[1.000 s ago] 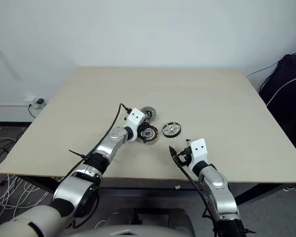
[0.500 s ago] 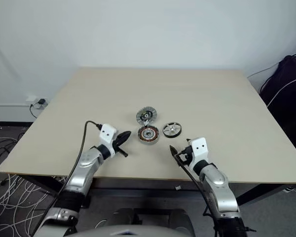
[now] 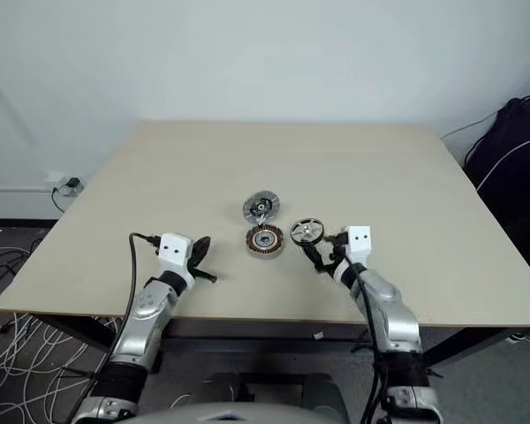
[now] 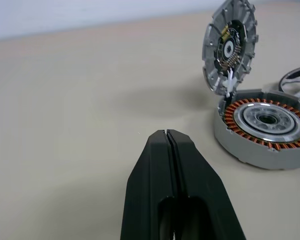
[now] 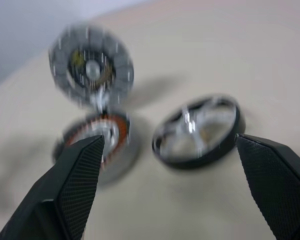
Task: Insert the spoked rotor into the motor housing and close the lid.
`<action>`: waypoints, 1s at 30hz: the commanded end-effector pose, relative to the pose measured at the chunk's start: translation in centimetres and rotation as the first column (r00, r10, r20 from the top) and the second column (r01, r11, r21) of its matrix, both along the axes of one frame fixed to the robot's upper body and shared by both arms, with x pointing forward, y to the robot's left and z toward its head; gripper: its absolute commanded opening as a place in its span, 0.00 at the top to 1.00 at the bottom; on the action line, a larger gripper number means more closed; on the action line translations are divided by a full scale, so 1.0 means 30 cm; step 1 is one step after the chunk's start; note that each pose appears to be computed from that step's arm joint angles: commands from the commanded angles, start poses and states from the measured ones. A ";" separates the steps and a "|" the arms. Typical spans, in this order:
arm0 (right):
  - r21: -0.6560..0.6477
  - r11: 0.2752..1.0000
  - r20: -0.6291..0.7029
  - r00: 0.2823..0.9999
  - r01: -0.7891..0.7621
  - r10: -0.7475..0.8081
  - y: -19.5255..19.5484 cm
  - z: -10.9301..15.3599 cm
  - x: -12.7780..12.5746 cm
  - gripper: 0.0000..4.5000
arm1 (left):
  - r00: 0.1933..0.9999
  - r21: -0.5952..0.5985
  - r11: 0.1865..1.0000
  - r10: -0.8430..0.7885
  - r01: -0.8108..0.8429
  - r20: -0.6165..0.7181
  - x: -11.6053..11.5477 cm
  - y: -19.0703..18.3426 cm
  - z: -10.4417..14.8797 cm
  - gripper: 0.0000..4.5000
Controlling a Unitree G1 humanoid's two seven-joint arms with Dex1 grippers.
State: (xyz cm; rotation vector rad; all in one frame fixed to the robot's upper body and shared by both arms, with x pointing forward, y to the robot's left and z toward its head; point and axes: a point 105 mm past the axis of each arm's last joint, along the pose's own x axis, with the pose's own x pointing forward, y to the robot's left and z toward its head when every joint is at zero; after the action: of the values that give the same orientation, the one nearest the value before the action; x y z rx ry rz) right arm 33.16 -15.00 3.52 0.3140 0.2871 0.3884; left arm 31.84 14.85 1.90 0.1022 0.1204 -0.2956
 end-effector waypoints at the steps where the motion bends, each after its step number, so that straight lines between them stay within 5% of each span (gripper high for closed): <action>1: 0.095 0.994 -0.007 0.999 0.053 -0.053 -0.012 0.044 0.032 0.00 | 0.998 -0.013 1.000 0.011 -0.010 0.057 0.029 -0.002 0.050 0.99; 17: 0.266 0.948 -0.273 0.957 0.175 -0.100 0.022 -0.035 0.055 0.00 | 0.999 0.003 1.000 -0.004 0.004 0.041 0.041 0.001 0.042 0.99; 30: 0.381 0.890 -0.339 0.933 0.252 -0.119 0.043 -0.037 0.103 0.00 | 0.999 -0.005 1.000 -0.008 0.009 0.047 0.056 0.000 0.055 0.99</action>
State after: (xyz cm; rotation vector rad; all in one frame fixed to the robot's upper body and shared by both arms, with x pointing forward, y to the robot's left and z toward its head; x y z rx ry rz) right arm 35.22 -13.87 0.69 0.7922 0.5316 0.1872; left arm 32.95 14.78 2.39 0.1010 0.1110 -0.2999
